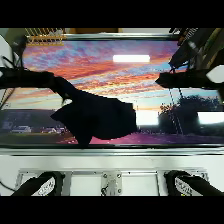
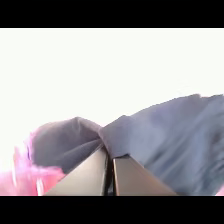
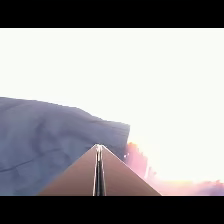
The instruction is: Fold the clothes and pants, and hang the long-sleeved shirts on hangers.
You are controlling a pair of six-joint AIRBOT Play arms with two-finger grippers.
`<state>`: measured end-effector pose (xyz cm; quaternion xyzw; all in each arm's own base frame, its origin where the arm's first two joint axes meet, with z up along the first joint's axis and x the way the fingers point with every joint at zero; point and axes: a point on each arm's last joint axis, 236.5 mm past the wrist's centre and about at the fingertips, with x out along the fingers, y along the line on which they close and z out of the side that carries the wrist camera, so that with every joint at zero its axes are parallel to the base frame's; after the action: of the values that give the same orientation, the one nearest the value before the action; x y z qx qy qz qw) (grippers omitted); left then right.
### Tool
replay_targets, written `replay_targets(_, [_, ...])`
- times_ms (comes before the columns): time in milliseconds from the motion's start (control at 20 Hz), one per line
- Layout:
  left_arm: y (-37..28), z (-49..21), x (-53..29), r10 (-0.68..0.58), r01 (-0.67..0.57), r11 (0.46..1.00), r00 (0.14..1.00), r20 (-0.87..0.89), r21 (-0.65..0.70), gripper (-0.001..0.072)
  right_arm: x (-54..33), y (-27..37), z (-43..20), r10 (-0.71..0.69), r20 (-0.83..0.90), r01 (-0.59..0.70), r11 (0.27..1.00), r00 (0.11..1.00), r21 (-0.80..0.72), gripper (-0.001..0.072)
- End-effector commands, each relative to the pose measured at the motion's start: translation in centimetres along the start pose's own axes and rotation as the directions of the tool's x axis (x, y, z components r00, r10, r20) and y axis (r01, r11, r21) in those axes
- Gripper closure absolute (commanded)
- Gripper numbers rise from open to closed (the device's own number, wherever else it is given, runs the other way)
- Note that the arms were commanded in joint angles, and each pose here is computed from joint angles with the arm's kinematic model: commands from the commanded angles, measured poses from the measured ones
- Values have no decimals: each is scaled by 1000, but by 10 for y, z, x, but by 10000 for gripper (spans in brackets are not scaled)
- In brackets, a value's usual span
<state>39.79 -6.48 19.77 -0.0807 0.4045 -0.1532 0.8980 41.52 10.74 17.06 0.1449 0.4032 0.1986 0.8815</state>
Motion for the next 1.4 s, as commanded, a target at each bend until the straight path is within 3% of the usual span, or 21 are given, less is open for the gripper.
replay_targets(0, [-26, 36, -85, 26, -45, 996, 971, 240, 74, 699, -60, 20, 5, -41, 53, 43, 998, 998, -48, 701])
replay_targets(100, [-17, 17, -74, 62, -78, 994, 978, 198, 78, 700, -38, 15, -25, -25, -56, 25, 1000, 998, -2, 671])
replay_targets(200, [5, -10, -43, 114, -122, 990, 987, 112, 65, 699, 7, 4, -61, -13, -169, 20, 999, 986, 40, 111])
replay_targets(250, [22, -23, -24, 151, -155, 986, 986, 64, 61, 699, 35, 0, -83, -5, -229, 19, 998, 973, 60, 45])
replay_targets(400, [65, -56, 24, 244, -240, 968, 968, -57, 73, 700, 124, 11, -144, 55, -357, -13, 993, 933, 118, 57])
replay_targets(600, [88, -87, 61, 242, -240, 970, 950, -198, 35, 699, 214, 60, -197, 153, -458, -116, 987, 876, 107, 57])
replay_targets(1000, [108, -91, 59, 263, -270, 963, 940, -216, -5, 699, 277, 135, -227, 221, -541, -244, 969, 811, 30, 60])
replay_targets(1050, [110, -91, 58, 266, -275, 961, 939, -216, -12, 699, 279, 137, -233, 220, -551, -246, 969, 805, 27, 134])
replay_targets(1100, [113, -91, 57, 269, -279, 960, 939, -215, -17, 699, 281, 137, -237, 218, -557, -244, 969, 801, 27, 278])
replay_targets(1200, [113, -90, 57, 270, -279, 960, 939, -213, -15, 699, 281, 135, -235, 217, -557, -249, 968, 802, 18, 667])
replay_targets(1250, [112, -89, 56, 270, -280, 960, 940, -209, -15, 699, 276, 131, -226, 212, -545, -259, 966, 811, -9, 701])
replay_targets(1350, [106, -71, 50, 272, -276, 961, 948, -167, 0, 699, 257, 107, -188, 146, -498, -220, 971, 855, -93, 701])
